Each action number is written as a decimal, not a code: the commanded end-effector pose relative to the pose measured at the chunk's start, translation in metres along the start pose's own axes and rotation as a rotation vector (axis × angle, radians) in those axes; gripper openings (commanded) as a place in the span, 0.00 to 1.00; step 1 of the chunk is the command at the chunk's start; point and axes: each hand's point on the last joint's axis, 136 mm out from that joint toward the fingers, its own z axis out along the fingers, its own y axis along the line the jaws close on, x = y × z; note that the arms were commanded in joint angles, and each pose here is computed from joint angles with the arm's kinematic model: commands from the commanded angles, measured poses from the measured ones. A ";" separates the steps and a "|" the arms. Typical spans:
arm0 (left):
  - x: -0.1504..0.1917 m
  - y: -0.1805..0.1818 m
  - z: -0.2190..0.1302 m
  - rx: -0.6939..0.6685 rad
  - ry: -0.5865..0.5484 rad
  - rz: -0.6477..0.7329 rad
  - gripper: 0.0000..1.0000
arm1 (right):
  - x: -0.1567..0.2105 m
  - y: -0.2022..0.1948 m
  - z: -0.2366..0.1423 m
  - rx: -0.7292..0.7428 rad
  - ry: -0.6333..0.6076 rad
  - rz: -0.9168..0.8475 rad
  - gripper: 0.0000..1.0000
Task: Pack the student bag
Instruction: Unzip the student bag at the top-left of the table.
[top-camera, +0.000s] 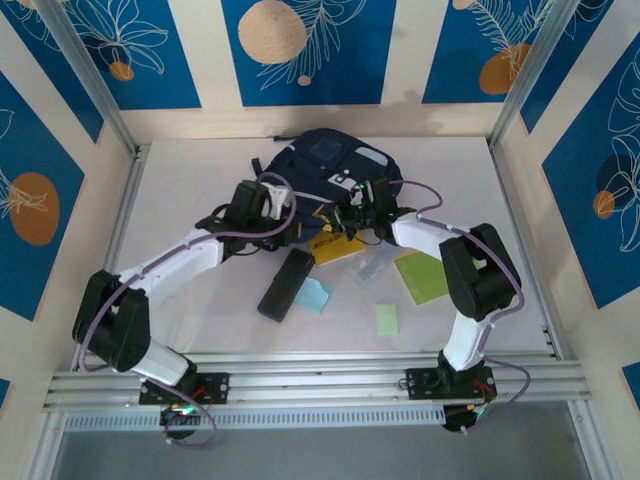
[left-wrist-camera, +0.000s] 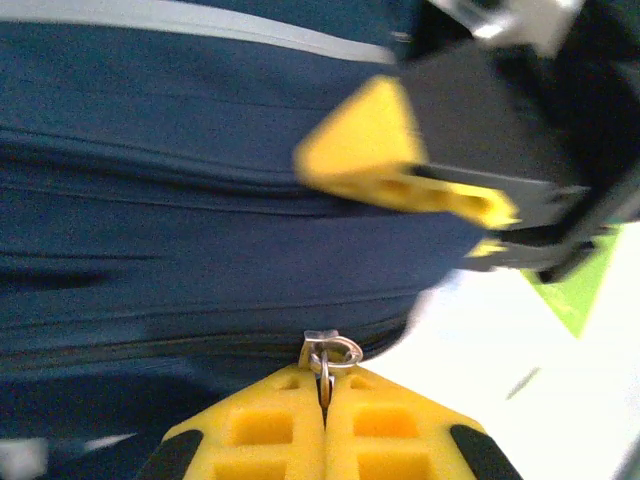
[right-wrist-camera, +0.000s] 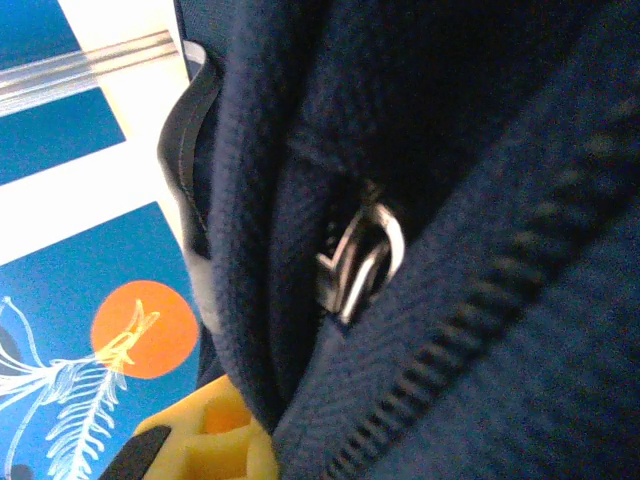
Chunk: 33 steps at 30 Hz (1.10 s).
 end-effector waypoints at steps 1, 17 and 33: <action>0.006 0.084 -0.031 -0.313 0.004 0.007 0.00 | -0.003 0.012 -0.028 0.026 0.004 -0.123 0.00; -0.039 0.045 -0.121 -0.176 -0.364 -0.066 0.00 | 0.069 0.073 -0.080 -0.174 0.517 -0.713 0.00; -0.054 -0.052 -0.011 0.179 -0.292 -0.087 0.00 | -0.087 0.040 -0.075 0.120 0.012 -0.268 0.82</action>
